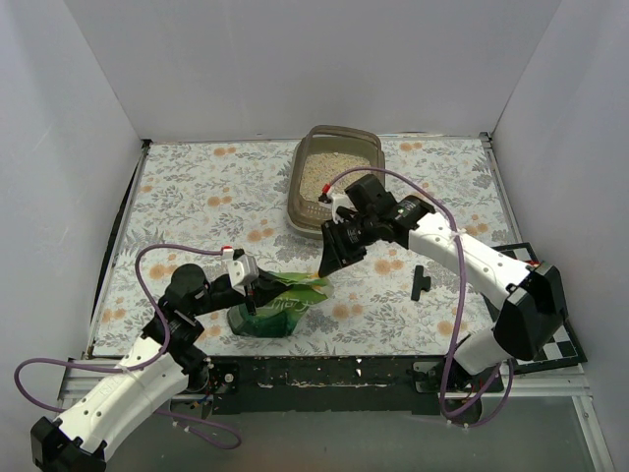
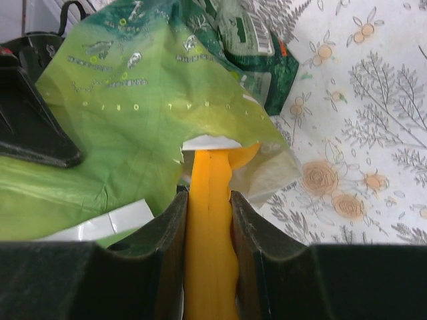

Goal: Fill the litter box with clean litter

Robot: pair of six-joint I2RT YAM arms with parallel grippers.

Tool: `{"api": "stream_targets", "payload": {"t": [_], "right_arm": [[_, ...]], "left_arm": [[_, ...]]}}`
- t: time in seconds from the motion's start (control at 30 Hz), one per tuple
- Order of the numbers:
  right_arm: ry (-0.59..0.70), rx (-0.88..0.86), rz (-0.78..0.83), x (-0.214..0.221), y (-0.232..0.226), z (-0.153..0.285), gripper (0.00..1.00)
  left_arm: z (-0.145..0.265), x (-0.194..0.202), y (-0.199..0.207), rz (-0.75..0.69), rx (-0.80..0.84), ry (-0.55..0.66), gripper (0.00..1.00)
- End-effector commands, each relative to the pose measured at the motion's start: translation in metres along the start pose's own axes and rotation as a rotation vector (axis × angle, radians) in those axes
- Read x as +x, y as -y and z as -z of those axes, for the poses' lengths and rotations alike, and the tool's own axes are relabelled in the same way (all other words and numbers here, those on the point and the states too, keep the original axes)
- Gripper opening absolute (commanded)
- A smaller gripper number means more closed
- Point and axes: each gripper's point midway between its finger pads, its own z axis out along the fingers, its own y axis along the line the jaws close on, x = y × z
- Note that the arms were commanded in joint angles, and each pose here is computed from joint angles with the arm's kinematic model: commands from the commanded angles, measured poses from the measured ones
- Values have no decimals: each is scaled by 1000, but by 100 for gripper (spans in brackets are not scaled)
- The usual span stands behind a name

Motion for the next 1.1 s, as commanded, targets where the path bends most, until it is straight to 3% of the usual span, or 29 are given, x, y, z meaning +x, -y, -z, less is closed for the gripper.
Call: {"api": "stream_targets", "payload": {"t": [0.0, 0.2, 0.5, 0.77, 1.07], "right_arm": [[-53, 19, -17, 6, 26, -48, 1], [-73, -52, 2, 0, 13, -53, 1], [-120, 38, 3, 11, 28, -62, 1], [-92, -281, -52, 30, 4, -94, 1], [-122, -664, -61, 49, -36, -91, 1]], "left_arm": [[0, -1, 6, 2, 27, 14, 0], [2, 0, 8, 7, 29, 15, 0], [2, 0, 8, -3, 24, 26, 0], [2, 2, 7, -1, 17, 23, 0], [2, 9, 3, -9, 0, 11, 0]]}}
